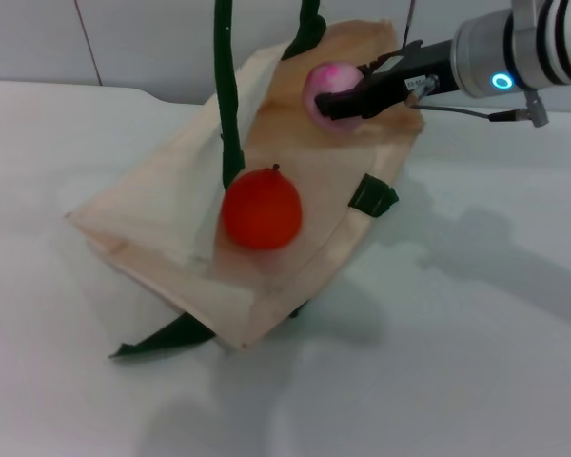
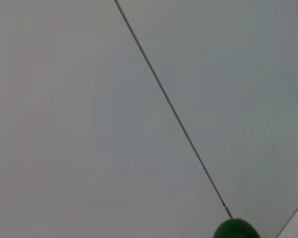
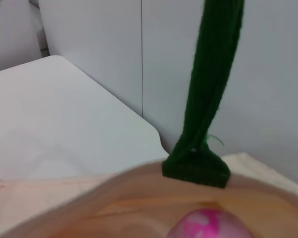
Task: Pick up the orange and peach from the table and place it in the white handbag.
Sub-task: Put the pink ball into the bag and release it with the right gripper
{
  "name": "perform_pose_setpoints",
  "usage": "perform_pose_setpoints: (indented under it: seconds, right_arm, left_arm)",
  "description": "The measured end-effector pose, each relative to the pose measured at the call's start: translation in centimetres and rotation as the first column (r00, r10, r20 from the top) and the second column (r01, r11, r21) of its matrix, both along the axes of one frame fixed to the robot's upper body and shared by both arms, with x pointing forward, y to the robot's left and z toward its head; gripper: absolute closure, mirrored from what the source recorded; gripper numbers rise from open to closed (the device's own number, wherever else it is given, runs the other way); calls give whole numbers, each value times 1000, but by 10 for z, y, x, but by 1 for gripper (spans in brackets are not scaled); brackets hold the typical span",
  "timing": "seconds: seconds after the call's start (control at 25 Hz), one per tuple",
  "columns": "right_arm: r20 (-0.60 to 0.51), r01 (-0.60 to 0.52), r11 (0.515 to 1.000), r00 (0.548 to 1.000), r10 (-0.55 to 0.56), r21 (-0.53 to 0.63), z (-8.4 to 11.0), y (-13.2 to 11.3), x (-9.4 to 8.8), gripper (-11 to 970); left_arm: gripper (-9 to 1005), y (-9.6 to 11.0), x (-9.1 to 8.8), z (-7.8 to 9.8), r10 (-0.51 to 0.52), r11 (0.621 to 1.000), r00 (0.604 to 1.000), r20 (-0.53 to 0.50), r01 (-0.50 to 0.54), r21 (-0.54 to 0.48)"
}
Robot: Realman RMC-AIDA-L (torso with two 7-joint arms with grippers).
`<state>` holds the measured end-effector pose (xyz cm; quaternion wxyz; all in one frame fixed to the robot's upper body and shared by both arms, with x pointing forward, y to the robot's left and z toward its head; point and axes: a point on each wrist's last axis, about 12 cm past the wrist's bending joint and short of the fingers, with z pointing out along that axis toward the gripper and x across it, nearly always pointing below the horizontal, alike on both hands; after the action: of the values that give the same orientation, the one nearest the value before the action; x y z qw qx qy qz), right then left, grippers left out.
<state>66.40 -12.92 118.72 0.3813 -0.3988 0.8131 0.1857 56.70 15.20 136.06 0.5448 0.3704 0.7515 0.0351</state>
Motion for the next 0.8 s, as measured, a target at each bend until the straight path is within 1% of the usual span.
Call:
perform_pose_setpoints:
  seconds: [0.32,0.48,0.8]
  right_arm:
    - [19,-22,1000,1000,22,4,-1,6,1,328]
    - [2,-40,999,999,40,31,-3,10,1,327]
    - [-29,-34,999,999,34,12,-9,13,5,326]
  left_arm:
    - [867,-6,-1,2,-15,1000,1000,3,15,-2]
    - [867,-6,-1,1,-14,1000,1000,6,14,-5]
    - [867,-5,-1,1,-13,1000,1000,6,13,-6]
